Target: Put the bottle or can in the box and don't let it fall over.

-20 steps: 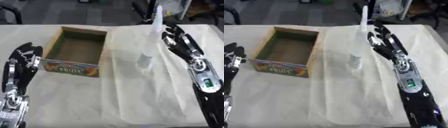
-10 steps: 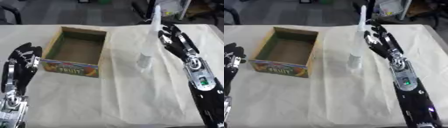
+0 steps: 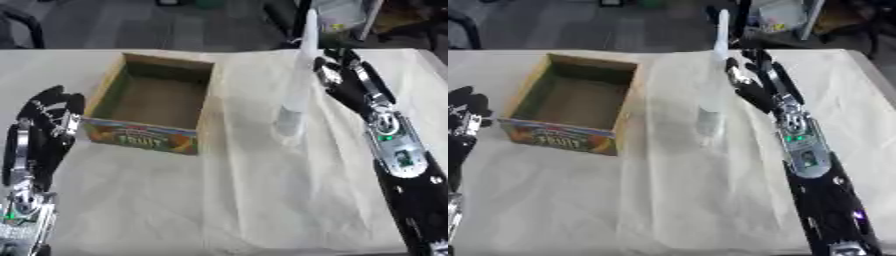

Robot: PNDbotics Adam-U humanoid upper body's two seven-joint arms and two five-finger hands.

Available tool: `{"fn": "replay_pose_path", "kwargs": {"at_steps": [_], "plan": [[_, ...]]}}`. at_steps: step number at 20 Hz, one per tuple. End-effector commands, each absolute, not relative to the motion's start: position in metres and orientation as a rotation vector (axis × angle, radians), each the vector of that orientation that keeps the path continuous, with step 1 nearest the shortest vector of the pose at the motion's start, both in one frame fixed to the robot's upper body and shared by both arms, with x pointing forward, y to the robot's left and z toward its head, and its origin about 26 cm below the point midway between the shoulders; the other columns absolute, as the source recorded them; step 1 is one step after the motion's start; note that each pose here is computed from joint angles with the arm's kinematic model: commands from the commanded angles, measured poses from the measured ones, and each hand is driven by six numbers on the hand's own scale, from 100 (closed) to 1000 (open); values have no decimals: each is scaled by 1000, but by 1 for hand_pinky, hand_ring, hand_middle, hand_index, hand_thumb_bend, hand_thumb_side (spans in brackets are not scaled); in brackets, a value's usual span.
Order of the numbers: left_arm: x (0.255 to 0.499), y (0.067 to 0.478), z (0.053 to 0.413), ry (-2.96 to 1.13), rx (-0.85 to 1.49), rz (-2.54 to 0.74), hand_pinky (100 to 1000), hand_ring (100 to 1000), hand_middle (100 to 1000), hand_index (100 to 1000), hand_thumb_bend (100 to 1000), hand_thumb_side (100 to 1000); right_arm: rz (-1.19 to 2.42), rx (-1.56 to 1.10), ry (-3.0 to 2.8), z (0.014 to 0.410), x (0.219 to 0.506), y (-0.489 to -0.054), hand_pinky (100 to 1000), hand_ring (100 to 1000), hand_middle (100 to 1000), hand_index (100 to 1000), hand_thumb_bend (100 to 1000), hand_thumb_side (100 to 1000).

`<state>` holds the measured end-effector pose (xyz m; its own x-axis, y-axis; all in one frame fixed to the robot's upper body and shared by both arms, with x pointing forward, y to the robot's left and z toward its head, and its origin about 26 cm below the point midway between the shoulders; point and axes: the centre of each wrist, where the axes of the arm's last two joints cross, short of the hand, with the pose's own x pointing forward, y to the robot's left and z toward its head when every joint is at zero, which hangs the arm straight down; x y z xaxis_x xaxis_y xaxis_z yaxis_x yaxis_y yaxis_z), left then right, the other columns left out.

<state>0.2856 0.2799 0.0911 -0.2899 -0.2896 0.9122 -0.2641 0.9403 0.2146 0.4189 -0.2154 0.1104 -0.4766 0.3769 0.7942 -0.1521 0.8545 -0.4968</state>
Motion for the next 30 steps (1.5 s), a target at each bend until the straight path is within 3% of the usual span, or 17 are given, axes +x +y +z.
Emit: {"fn": "replay_pose_path", "kwargs": {"at_steps": [1, 30], "plan": [[286, 280, 98, -1909, 400, -29, 646, 642, 688, 811, 532, 607, 639, -172, -2007, 121, 420, -215, 966, 1000, 1000, 1000, 100, 622], [286, 281, 97, -1905, 404, -29, 647, 644, 689, 812, 530, 608, 632, -100, -2027, 121, 405, -209, 966, 1000, 1000, 1000, 100, 648]]}}
